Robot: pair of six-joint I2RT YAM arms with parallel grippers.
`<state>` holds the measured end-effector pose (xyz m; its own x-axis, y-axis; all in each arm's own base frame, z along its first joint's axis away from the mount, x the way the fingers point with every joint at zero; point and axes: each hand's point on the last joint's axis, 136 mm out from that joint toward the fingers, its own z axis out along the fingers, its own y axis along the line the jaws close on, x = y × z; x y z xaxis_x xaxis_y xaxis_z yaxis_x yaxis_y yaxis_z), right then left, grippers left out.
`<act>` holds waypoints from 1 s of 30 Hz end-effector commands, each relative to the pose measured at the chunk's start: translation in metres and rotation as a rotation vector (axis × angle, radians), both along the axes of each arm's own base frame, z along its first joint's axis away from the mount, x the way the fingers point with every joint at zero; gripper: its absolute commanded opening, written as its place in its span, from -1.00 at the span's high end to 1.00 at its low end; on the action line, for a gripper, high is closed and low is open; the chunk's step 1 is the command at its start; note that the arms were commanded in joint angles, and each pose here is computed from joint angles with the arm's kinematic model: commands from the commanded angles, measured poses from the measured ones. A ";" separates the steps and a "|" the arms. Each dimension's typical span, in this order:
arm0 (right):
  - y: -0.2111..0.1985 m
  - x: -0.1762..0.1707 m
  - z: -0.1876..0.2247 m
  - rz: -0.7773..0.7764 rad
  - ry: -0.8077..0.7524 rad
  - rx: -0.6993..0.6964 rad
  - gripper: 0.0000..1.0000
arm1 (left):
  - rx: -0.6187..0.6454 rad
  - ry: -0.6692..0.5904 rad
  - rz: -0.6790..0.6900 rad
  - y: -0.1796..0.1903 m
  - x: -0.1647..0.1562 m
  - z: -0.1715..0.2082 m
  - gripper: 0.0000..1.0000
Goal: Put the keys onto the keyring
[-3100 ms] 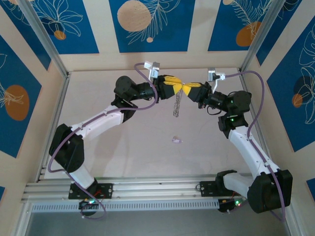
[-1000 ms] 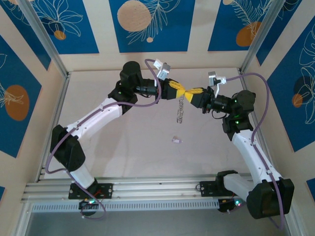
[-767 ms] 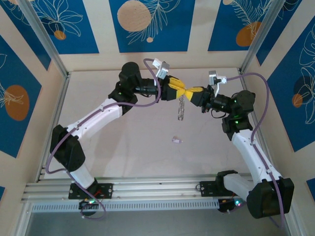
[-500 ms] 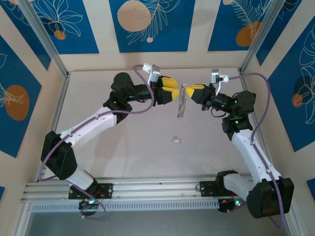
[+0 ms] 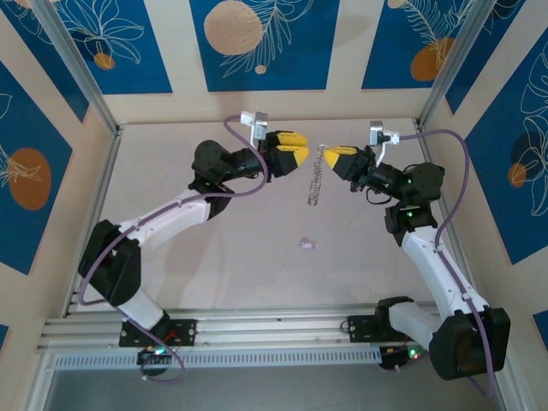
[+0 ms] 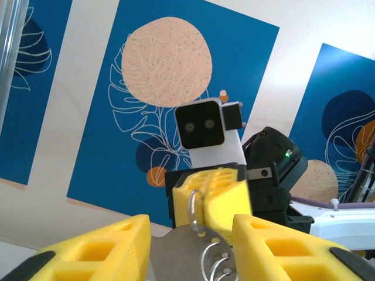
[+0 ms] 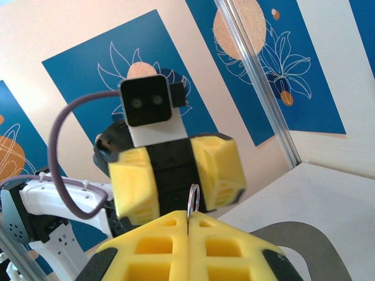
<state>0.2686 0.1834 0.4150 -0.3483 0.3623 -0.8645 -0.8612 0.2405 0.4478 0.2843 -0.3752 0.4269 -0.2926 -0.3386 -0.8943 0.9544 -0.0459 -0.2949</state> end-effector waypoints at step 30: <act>0.015 -0.065 0.022 0.234 -0.299 -0.170 1.00 | 0.000 -0.165 -0.143 0.024 -0.038 0.007 0.26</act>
<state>0.2163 0.1967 0.4254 -0.2002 0.1642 -0.9659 -0.9697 0.1074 0.2192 0.2617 -0.3612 0.4240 -0.2637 -0.3007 -0.9165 0.9615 -0.1583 -0.2247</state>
